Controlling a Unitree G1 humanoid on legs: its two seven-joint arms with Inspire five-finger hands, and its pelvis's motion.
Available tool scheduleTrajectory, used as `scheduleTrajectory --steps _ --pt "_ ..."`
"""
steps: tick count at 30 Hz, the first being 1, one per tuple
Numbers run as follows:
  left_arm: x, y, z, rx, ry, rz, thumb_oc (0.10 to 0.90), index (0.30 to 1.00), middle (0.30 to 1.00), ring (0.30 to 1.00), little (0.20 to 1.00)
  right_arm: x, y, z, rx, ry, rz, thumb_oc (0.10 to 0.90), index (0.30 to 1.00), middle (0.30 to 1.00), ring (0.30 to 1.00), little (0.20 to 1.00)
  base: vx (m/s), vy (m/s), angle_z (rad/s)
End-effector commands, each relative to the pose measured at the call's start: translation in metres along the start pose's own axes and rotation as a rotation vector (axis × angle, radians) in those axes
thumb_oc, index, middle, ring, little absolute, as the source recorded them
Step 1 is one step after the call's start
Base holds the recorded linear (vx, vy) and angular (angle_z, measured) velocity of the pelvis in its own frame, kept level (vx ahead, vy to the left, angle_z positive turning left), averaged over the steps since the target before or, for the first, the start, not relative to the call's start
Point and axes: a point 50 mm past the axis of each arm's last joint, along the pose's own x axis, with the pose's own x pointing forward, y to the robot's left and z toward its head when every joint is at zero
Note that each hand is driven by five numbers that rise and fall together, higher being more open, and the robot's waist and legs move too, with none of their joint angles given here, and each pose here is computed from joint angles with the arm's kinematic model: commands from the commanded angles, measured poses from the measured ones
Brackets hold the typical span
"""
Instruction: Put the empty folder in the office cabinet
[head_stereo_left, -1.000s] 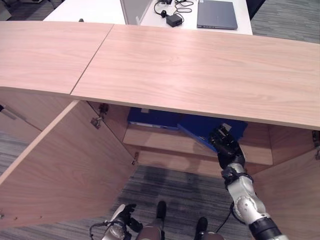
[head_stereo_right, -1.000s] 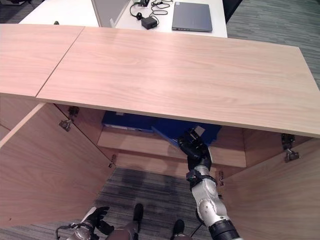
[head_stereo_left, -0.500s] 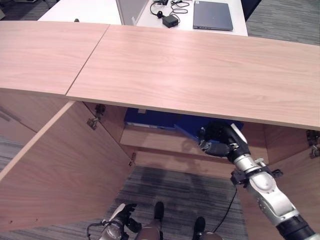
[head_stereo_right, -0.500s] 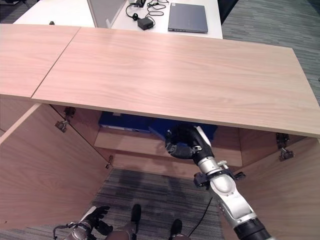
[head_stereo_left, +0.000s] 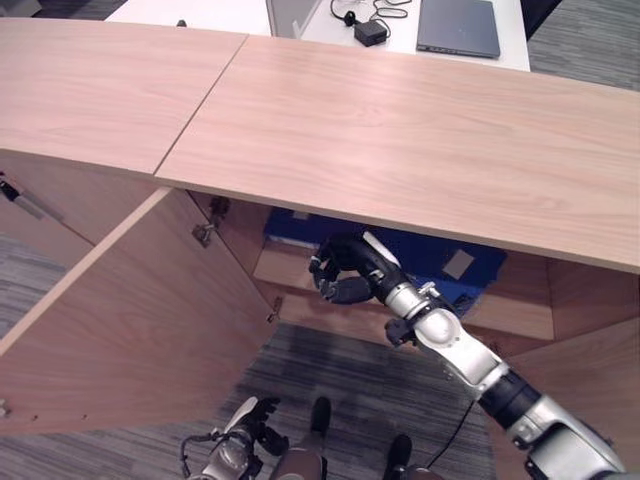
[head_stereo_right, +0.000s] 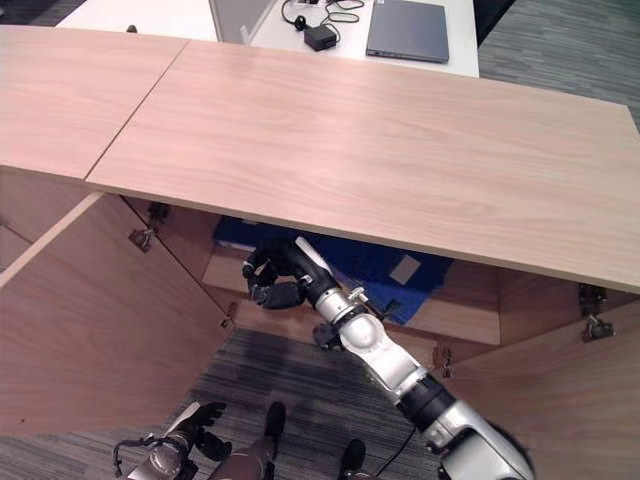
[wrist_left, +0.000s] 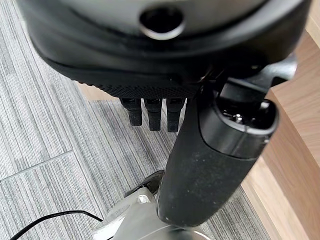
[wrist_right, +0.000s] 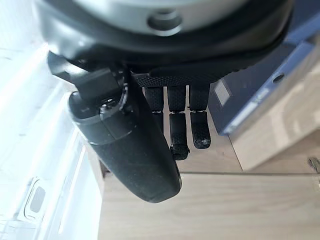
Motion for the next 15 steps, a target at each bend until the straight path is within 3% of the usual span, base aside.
scheduleTrajectory --steps 1,6,8,15 --pt "0.004 0.007 0.016 0.054 -0.067 0.022 0.800 0.900 0.900 0.900 0.900 0.021 -0.006 0.048 -0.061 -0.207 -0.038 0.400 0.300 0.300 0.300 0.300 -0.01 0.004 0.08" --pt "0.004 0.010 0.020 0.043 -0.087 0.034 0.800 0.900 0.900 0.900 0.900 0.027 -0.025 0.037 -0.150 -0.136 -0.132 0.400 0.300 0.300 0.300 0.300 -0.01 0.003 0.06" --pt "0.004 0.018 0.024 0.027 -0.107 0.055 0.800 0.900 0.900 0.900 0.900 0.023 -0.059 0.037 -0.288 -0.095 -0.240 0.400 0.300 0.300 0.300 0.300 -0.02 0.006 0.09" --pt "0.004 0.022 0.028 0.044 -0.132 0.057 0.800 0.900 0.900 0.900 0.900 0.016 -0.097 0.032 -0.378 -0.024 -0.376 0.400 0.300 0.300 0.300 0.300 -0.01 0.002 0.03"
